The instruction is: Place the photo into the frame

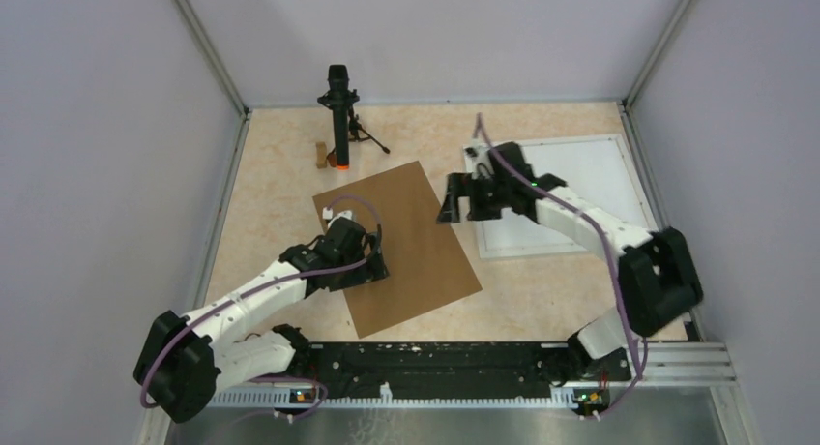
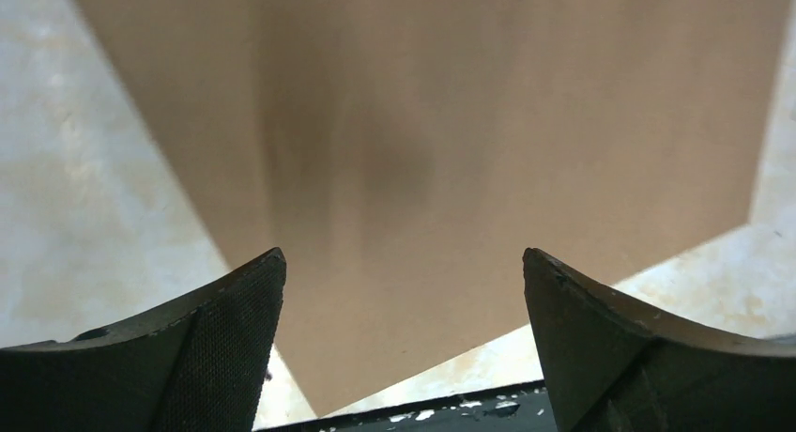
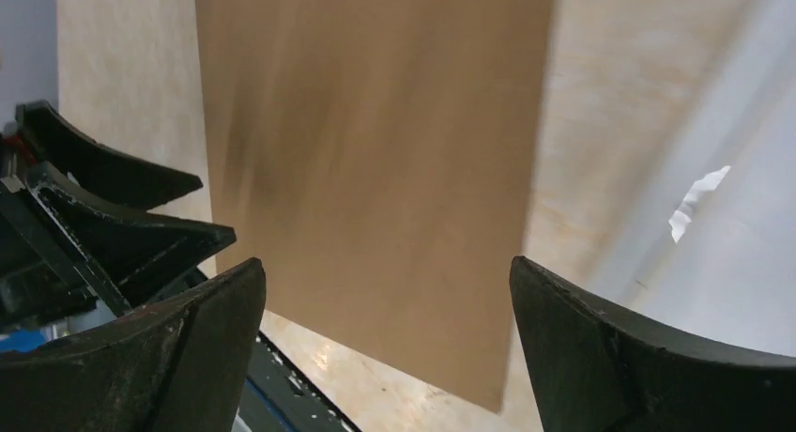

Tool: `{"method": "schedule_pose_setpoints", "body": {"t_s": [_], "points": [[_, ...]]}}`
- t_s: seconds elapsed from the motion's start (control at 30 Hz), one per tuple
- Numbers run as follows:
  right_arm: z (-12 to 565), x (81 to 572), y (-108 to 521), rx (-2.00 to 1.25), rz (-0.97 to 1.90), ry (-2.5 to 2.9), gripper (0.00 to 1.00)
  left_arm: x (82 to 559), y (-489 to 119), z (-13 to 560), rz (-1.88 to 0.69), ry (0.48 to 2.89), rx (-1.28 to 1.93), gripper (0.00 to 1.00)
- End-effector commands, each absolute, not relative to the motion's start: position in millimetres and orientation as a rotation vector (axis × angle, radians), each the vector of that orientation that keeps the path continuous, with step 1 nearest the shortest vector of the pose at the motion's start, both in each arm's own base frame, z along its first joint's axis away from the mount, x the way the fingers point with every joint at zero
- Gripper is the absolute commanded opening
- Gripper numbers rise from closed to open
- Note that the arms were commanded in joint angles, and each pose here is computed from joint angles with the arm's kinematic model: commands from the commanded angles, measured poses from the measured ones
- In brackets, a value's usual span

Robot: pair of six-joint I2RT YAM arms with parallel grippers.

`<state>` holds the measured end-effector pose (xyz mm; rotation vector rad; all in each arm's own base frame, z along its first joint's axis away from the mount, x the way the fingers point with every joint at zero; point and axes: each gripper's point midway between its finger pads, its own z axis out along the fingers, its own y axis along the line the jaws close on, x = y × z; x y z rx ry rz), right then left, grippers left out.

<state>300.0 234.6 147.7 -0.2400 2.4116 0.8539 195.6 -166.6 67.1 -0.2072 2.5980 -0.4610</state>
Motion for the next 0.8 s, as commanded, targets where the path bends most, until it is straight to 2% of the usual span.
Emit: {"method": "schedule_pose_setpoints", "body": {"t_s": [0.0,0.2,0.53,0.67,0.77], "points": [[122,291,299,-0.509,0.869,2.528,0.99,188,-139,54,-0.318,2.592,-0.514,0.98],[81,301,301,-0.453,0.698,2.66,0.99,176,-119,38,-0.158,2.632,-0.632,0.98],[34,302,280,-0.445,0.511,2.752,0.98,183,-116,13,-0.266,2.614,-0.762,0.99],[29,296,286,-0.45,0.573,2.767,0.98,178,-123,-1,-0.34,2.647,-0.802,0.98],[41,281,308,-0.45,0.808,2.745,0.96,177,-134,-4,-0.434,2.659,-0.785,0.98]]}}
